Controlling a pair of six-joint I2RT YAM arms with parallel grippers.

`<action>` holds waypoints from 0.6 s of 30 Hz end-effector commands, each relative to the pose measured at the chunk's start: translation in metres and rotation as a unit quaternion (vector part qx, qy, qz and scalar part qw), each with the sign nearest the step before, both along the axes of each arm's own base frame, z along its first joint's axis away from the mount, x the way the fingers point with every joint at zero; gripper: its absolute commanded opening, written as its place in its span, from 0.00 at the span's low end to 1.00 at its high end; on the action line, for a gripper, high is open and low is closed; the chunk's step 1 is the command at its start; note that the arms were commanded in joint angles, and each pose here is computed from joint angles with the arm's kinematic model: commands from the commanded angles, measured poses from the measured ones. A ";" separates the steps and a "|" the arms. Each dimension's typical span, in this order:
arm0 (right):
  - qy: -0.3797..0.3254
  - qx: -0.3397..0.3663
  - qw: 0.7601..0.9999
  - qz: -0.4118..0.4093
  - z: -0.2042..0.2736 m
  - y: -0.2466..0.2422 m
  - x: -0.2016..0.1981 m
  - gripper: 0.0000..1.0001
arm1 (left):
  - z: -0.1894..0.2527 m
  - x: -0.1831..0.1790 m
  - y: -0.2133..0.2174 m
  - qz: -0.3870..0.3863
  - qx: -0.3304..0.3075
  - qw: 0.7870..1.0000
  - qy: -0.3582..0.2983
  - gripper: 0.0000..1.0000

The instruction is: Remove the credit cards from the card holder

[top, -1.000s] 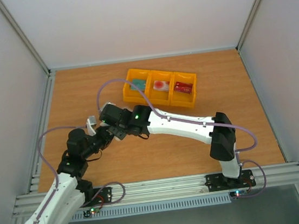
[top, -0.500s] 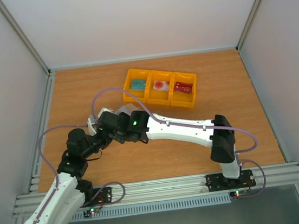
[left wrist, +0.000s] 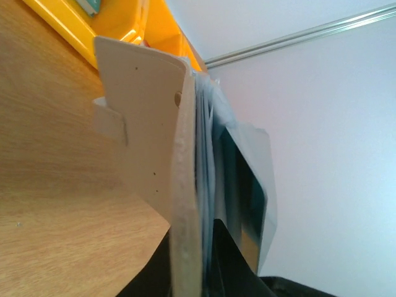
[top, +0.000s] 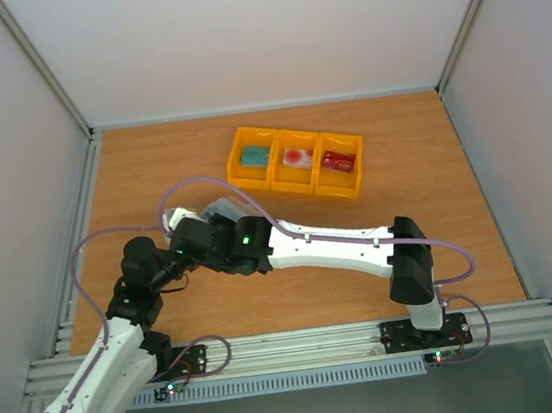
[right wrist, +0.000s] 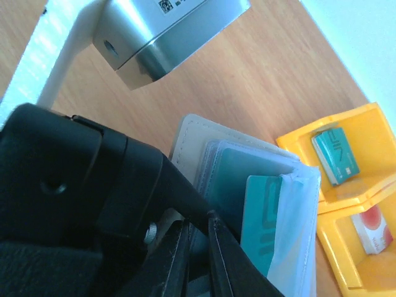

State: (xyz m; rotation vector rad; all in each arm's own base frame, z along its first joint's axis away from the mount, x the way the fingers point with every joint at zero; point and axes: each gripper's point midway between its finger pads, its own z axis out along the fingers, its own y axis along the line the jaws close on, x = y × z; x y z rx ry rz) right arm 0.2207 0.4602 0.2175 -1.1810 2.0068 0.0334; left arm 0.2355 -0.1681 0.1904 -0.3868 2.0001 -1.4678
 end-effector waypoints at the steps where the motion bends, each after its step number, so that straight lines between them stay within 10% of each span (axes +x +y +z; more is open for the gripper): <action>1: -0.015 -0.017 0.999 0.038 -0.004 0.010 -0.014 0.13 | 0.069 0.000 -0.006 -0.018 -0.042 0.991 -0.129 0.00; 18: 0.023 0.089 0.989 0.118 0.055 0.008 -0.062 0.27 | 0.054 0.005 -0.002 -0.002 -0.026 0.995 -0.100 0.00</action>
